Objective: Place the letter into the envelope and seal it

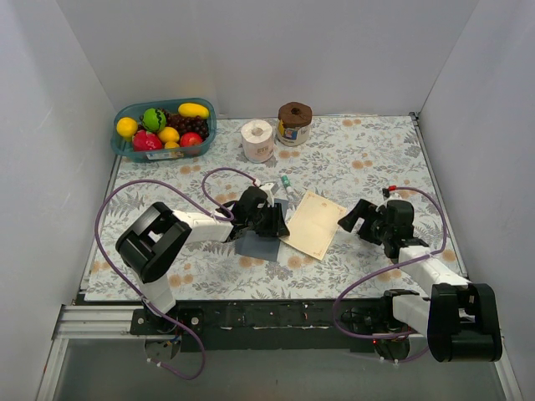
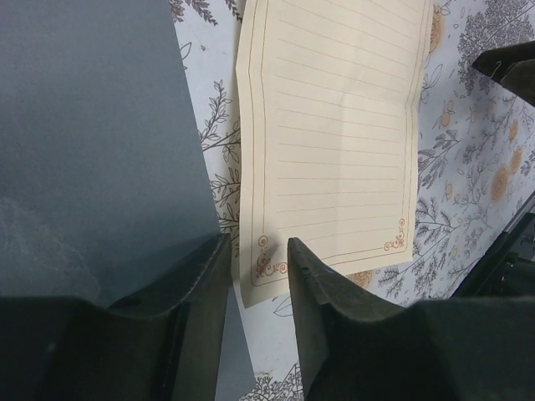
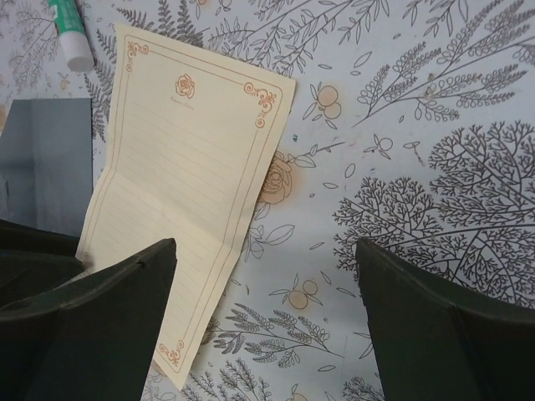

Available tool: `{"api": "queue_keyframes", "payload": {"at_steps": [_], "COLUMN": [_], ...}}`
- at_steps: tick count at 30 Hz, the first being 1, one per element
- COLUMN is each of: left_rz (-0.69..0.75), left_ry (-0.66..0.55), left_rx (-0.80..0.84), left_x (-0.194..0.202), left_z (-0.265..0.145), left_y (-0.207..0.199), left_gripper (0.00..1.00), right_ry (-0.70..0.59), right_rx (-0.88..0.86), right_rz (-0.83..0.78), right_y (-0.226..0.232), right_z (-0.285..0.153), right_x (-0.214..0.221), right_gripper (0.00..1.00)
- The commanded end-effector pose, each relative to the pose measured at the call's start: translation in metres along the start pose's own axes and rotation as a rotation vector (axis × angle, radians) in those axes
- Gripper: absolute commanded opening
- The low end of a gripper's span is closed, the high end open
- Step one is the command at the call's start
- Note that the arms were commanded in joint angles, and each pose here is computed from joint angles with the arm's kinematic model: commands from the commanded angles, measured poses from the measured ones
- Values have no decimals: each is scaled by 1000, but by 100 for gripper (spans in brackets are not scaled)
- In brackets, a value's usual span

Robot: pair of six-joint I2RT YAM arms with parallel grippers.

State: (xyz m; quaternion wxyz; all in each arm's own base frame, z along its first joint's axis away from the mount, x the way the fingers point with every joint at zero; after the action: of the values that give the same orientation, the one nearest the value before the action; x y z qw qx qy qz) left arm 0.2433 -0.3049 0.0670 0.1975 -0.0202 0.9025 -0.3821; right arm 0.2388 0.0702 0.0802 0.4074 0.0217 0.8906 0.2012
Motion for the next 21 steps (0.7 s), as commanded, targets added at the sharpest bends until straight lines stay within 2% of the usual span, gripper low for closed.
{"api": "queue_keyframes", "payload": {"at_steps": [1,12,21], "left_rz": [1,-19,-22], "left_ry": [6,31,41], "left_rx": [57,78,88], "left_x": [-3,1,2], "left_z": [1,2,4], "left_y": [-15,-16,-17], "left_gripper": [32,22,10], "right_ry": [-1,-1,0], "right_rx": [-45,-50,-47], "right_rz": [29,25,23], "right_y": [6,7,6], "right_z": [-2,-2,-3], "right_x": [4,4,5], "right_gripper": [95,94,93]}}
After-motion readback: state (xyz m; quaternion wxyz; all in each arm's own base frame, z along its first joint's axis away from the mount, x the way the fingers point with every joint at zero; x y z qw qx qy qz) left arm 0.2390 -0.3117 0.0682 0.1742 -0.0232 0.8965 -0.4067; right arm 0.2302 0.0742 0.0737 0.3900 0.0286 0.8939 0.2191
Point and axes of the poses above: each gripper's point midway between its finger pads, its own z axis out along the fingers, its own y axis along the line the jaws close on, x = y × z, the point moved 5 cm from there along -z, back along the fingers, and after that the axes turned 15 degrees about -z, right-handed, at the moved point
